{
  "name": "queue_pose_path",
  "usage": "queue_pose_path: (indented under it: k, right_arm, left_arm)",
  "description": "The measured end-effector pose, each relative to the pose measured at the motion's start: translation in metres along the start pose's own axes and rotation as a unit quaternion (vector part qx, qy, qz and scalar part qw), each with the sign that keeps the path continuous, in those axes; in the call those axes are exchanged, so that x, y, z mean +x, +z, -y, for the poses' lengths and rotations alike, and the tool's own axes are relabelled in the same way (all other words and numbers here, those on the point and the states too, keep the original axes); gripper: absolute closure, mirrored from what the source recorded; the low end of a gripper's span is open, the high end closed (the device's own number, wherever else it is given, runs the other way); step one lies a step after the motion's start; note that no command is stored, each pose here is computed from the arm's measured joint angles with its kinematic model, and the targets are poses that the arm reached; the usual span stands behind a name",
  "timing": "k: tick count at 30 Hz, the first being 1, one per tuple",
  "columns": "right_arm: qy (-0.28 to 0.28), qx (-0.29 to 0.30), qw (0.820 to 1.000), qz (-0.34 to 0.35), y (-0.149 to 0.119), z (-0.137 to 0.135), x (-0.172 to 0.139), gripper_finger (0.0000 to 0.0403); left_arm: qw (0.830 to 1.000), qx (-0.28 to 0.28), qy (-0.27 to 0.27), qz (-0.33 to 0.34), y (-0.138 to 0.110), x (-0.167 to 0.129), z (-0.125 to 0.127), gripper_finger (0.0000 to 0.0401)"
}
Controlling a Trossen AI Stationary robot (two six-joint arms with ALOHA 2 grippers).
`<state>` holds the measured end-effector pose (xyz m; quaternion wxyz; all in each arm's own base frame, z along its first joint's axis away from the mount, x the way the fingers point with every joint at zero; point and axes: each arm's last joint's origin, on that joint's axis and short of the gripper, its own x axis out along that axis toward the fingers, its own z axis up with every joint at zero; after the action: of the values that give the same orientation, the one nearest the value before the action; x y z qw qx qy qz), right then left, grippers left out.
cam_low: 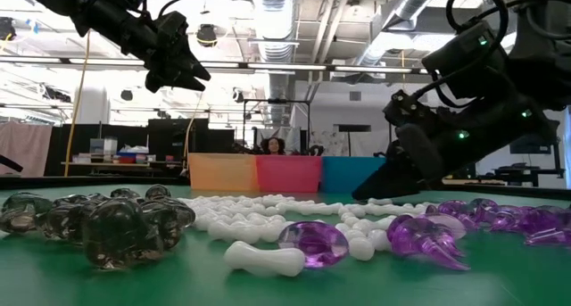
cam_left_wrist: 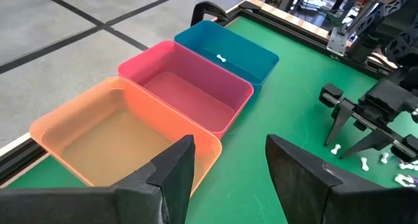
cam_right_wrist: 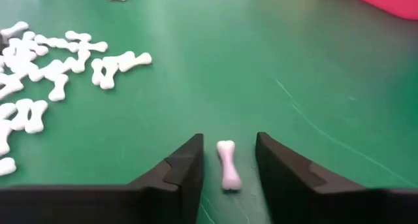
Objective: Sort Halloween decoration
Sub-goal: Put the white bone toy into the blue bin
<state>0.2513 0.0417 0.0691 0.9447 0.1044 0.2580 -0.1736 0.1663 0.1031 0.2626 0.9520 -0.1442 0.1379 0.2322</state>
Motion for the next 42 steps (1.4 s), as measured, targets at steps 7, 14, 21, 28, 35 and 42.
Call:
queue_pose_path:
  k: [7, 14, 21, 28, 35, 42]
  right_arm:
    - [-0.005, -0.024, 1.000, -0.010, -0.003, 0.002, 0.000, 0.0319]
    - [-0.002, -0.026, 1.000, -0.006, -0.001, 0.001, -0.001, 0.0353]
    - [0.013, -0.027, 0.999, 0.015, 0.017, 0.003, -0.009, 0.0348]
    - [-0.014, -0.032, 0.998, 0.054, 0.048, 0.021, -0.020, 0.0347]
    - [-0.062, -0.052, 0.990, 0.117, 0.083, 0.052, -0.031, 0.0347]
    - [-0.147, -0.033, 0.978, 0.146, 0.108, 0.107, -0.039, 0.0347]
  left_arm:
    - [1.000, 0.000, 0.001, 0.000, 0.000, 0.000, 0.000, 0.0223]
    - [1.000, 0.000, 0.001, -0.001, 0.000, 0.000, 0.000, 0.0223]
    - [1.000, 0.006, 0.002, -0.001, 0.000, 0.000, 0.000, 0.0223]
    - [1.000, 0.006, 0.002, -0.001, 0.000, 0.000, 0.000, 0.0223]
    - [1.000, 0.006, 0.001, 0.000, 0.000, 0.000, 0.000, 0.0223]
    - [1.000, 0.005, 0.001, 0.000, 0.000, 0.000, 0.000, 0.0223]
